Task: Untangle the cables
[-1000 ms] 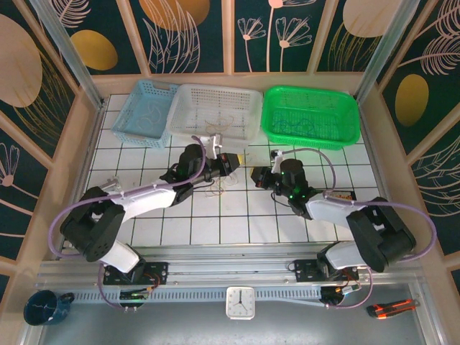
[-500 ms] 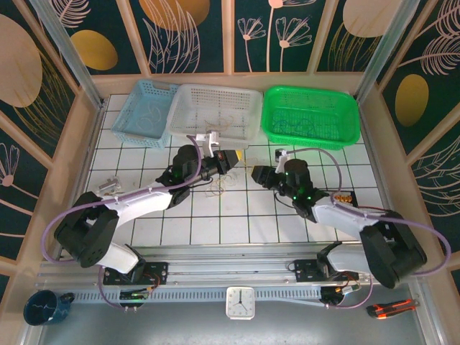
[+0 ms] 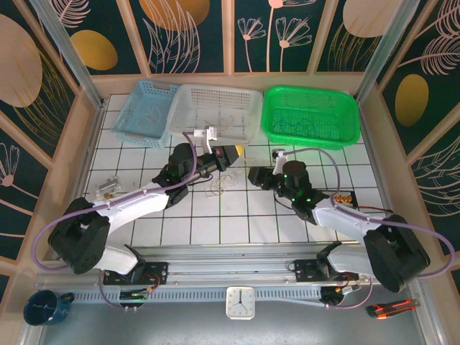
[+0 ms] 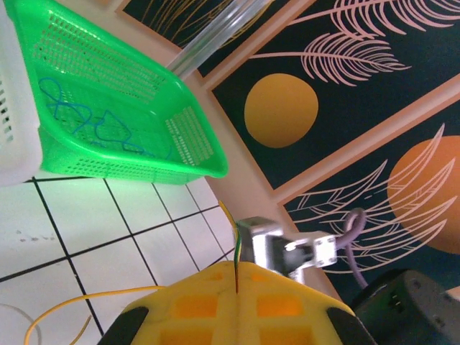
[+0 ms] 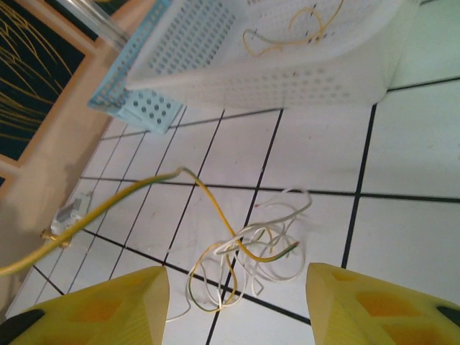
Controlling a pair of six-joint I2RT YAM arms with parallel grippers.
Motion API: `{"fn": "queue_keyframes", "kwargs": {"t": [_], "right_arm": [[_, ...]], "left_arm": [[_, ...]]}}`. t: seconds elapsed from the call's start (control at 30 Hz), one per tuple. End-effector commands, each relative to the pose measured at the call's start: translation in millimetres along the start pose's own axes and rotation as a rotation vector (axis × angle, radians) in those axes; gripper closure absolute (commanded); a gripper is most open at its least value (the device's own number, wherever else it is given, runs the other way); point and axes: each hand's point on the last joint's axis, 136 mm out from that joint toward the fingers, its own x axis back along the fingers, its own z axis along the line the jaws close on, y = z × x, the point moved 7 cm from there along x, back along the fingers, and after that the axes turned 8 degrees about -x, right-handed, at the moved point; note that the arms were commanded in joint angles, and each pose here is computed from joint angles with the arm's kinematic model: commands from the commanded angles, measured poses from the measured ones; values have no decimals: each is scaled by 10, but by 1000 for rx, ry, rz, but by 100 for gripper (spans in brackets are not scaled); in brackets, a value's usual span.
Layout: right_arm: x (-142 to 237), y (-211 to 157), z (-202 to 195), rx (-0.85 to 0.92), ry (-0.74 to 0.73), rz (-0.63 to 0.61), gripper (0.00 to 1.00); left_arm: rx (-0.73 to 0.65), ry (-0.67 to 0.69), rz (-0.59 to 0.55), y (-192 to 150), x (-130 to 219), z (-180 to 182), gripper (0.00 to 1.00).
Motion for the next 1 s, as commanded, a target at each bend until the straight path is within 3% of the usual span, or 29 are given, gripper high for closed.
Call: {"fn": "queue_keyframes", "kwargs": {"t": [0.0,0.23,0.47,0.6,0.7,0.87,0.97], "right_arm": [[-154,90,146,-7,10,-93,46],[-477,55,-19,-86,-99,-226,49],[-559,-65,-338,-161,-254,-261,72],[-563,-172,-489,-183,-326,-231,75],[-541,-224,-546,-196,-335,-220,75],[-491,-183,-393,-169,-239,-169,55],[-377,-49,-220,-130,-194,-159,49]], "left_arm": [[-2,-57,-60,182,23,-227,100],[12,-96,-78,260,67,-376,100],[-26,-181,-129,567,210,-751,100],[-50,-213,-158,720,278,-928,100],[-74,-235,-183,841,314,-1047,100],[-114,-205,-186,881,305,-1064,100],[-135,-163,-190,868,291,-1004,100]]}}
